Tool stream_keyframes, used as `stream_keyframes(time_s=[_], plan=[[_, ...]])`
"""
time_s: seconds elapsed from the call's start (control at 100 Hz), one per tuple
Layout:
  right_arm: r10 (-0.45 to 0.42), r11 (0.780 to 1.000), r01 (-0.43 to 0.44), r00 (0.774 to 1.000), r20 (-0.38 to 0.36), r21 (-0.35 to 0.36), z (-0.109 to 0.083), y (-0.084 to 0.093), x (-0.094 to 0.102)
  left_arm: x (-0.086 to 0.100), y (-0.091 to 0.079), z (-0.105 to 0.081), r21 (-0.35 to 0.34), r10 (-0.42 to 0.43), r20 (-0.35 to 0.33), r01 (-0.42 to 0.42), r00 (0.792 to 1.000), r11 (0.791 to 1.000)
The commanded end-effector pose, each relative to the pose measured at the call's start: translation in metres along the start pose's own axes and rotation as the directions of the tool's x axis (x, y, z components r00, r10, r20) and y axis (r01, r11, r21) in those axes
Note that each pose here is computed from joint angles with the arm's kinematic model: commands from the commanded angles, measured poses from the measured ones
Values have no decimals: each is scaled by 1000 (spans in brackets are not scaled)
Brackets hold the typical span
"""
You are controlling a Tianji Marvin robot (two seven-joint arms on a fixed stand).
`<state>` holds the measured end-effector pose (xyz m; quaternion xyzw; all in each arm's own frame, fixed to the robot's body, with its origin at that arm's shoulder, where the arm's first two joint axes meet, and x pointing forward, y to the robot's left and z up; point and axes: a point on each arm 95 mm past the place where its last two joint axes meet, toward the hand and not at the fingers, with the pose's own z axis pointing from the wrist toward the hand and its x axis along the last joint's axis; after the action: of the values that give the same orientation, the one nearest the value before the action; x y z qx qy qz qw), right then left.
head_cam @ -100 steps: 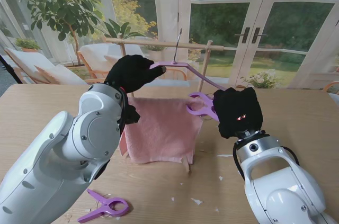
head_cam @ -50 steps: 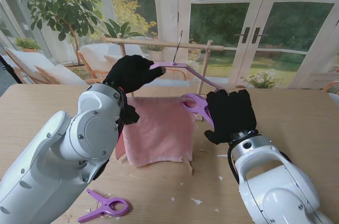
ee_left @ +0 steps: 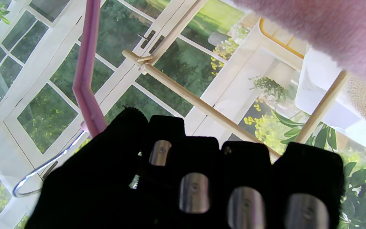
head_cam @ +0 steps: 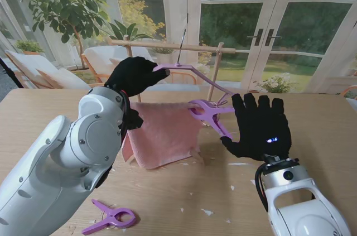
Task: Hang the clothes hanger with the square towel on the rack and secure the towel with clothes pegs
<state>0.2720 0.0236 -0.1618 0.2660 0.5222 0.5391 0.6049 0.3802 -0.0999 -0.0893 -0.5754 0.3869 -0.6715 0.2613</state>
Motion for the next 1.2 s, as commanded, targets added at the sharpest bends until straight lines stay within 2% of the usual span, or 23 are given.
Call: stream_keyframes(time_s=[0.0,0.16,0.29,0.37,0.74,0.82,1.0,1.07,1.14,1.19], plan=[[50,998,-49,998,22,-50,0,25,-8,1,1,0,-10,-12,-9,11,1000,1000],[167,975,-159,985,41,-157,8,34,-26,3,4,-1,0,-25,-41,25,999,1000],[314,933,-303,949,30,-192,21,42,-29,5,6,-3,2,-26,-68,26,997,1000],[362,915,-351,932,19,-199,29,47,-29,6,9,-3,-2,-28,-85,28,996,1000],[486,873,-485,874,11,-44,62,50,-21,14,16,-9,-11,-46,-153,45,987,999],[536,844,-536,844,14,-9,66,49,-16,14,17,-9,-13,-45,-155,43,987,999],[653,754,-652,757,21,78,73,49,-5,15,21,-7,-32,-63,-152,59,986,998],[665,741,-664,746,31,98,75,48,-2,15,21,-8,-41,-73,-149,67,986,997],[670,736,-670,741,39,92,77,48,-1,15,21,-8,-41,-73,-149,68,986,997],[684,723,-685,728,47,86,78,48,0,15,21,-8,-40,-74,-149,69,986,997]])
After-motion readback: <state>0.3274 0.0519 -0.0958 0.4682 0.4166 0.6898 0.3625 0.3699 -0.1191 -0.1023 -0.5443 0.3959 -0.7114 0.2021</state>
